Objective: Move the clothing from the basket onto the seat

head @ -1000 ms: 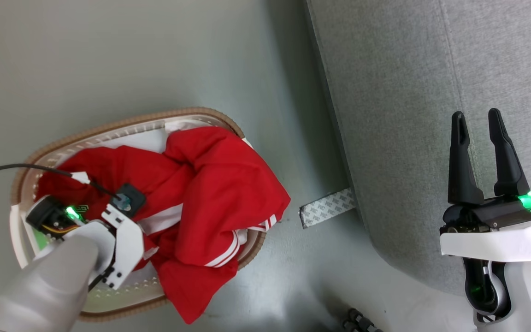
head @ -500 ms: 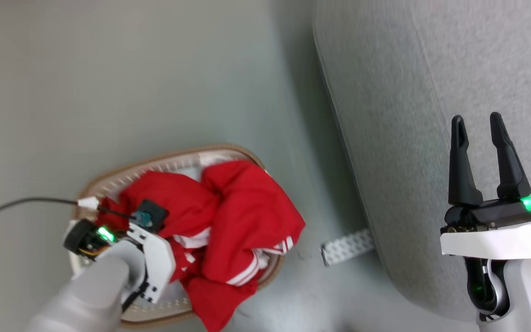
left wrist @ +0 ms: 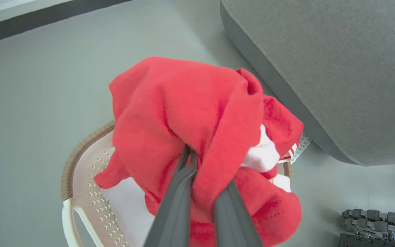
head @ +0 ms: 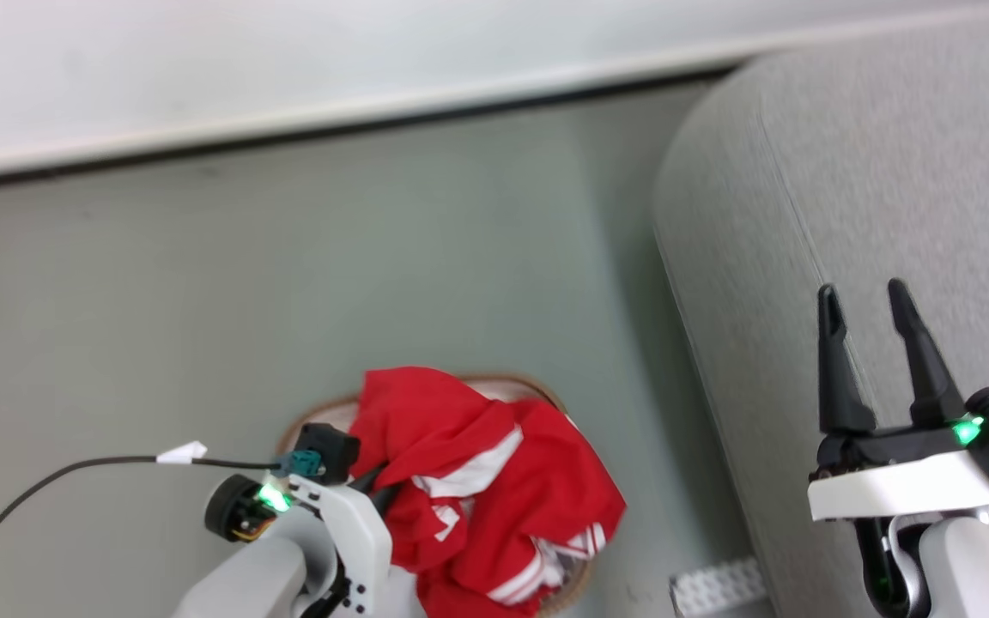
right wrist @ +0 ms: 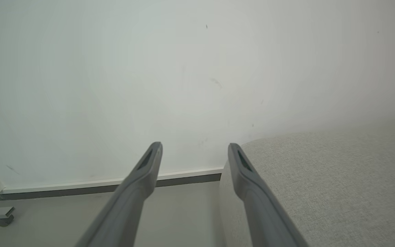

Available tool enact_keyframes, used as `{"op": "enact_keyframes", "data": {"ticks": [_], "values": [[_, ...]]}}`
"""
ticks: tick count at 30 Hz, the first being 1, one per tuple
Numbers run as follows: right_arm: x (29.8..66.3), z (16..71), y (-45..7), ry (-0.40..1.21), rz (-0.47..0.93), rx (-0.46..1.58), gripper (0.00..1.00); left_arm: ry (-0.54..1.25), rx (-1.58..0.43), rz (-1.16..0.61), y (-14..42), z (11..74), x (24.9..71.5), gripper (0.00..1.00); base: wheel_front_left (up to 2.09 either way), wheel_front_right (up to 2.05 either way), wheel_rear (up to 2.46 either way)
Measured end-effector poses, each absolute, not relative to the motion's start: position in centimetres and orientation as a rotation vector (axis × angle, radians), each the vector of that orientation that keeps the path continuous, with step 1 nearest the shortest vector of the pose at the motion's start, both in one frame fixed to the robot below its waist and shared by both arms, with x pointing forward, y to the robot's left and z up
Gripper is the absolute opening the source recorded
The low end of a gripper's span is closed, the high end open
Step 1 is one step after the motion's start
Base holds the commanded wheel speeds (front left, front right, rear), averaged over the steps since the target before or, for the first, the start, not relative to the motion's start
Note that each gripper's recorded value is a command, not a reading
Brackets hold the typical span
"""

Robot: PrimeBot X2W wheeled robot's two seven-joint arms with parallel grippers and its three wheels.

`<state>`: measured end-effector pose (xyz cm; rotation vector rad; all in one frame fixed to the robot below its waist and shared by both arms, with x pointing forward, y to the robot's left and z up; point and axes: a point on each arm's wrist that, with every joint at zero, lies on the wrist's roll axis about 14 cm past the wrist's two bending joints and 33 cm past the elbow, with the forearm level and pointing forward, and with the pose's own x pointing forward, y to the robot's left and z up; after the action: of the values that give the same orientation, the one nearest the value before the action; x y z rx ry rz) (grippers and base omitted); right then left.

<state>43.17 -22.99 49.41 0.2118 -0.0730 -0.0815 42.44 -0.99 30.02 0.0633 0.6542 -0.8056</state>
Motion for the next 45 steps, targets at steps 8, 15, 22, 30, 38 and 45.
{"op": "enact_keyframes", "data": {"ticks": [8, 15, 22, 30, 38, 45], "values": [[41.8, 51.4, -20.7, -0.113, -0.019, 0.237, 1.00, 0.453, 0.023, -0.757, -0.3, 37.9, 43.6, 0.00, 0.00, 0.00, 0.00], [40.5, 52.2, -18.7, -0.127, 0.033, 0.266, 1.00, 0.252, -0.069, -0.690, 0.3, 45.3, 44.2, 0.00, 0.00, 0.00, 0.00], [39.6, 52.9, -16.4, -0.137, 0.098, 0.284, 1.00, 0.067, -0.162, -0.668, 0.5, 52.2, 43.7, 0.00, 0.00, 0.00, 0.00], [38.3, 52.8, -13.8, -0.127, 0.171, 0.291, 1.00, -0.079, -0.231, -0.667, 0.5, 58.7, 41.9, 0.00, 0.00, 0.00, 0.00], [37.8, 52.6, -11.4, -0.107, 0.243, 0.285, 1.00, -0.169, -0.243, -0.660, 1.2, 63.2, 41.1, 0.00, 0.00, 0.00, 0.00], [37.7, 52.5, -10.8, -0.105, 0.260, 0.285, 1.00, -0.183, -0.253, -0.650, 1.6, 64.2, 41.1, 0.00, 0.00, 0.00, 0.00]]}}
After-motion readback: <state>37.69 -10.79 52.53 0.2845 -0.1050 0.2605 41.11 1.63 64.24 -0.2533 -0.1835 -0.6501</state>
